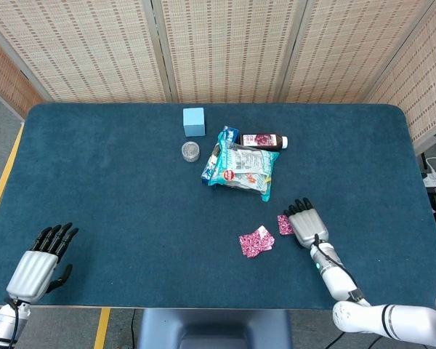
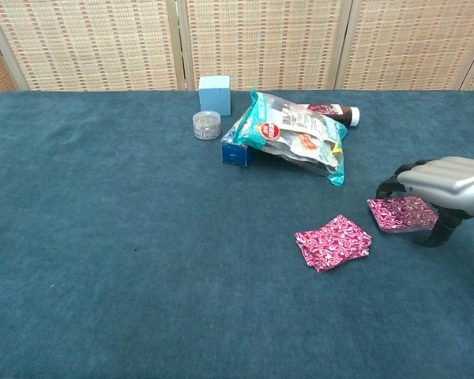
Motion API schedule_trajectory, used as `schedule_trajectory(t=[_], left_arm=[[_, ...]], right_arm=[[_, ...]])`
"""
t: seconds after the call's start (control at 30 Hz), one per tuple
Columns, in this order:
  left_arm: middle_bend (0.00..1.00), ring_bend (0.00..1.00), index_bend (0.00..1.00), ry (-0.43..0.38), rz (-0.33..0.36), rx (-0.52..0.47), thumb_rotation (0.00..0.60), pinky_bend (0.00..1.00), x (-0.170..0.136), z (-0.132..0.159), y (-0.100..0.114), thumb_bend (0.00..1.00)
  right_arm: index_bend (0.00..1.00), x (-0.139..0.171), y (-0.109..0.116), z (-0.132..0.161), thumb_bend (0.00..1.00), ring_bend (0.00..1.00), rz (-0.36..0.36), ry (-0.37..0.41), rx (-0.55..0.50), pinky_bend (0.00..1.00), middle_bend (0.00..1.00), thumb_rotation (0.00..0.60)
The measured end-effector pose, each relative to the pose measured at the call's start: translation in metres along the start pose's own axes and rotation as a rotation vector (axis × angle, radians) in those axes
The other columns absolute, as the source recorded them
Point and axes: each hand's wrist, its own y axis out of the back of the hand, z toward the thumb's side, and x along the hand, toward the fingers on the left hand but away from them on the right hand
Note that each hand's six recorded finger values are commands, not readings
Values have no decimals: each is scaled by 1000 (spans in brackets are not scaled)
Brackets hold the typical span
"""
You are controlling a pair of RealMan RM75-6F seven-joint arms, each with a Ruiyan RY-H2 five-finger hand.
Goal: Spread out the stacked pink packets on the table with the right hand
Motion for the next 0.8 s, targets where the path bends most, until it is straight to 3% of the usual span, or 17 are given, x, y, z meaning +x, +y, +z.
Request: schedule_trajectory(t=[0.8], left_arm=[[0, 0, 0, 2, -16, 7, 600, 91, 3, 0, -4, 443]], right_arm=[[400, -6, 2, 2, 237, 95, -30, -17, -13, 0, 296, 600]])
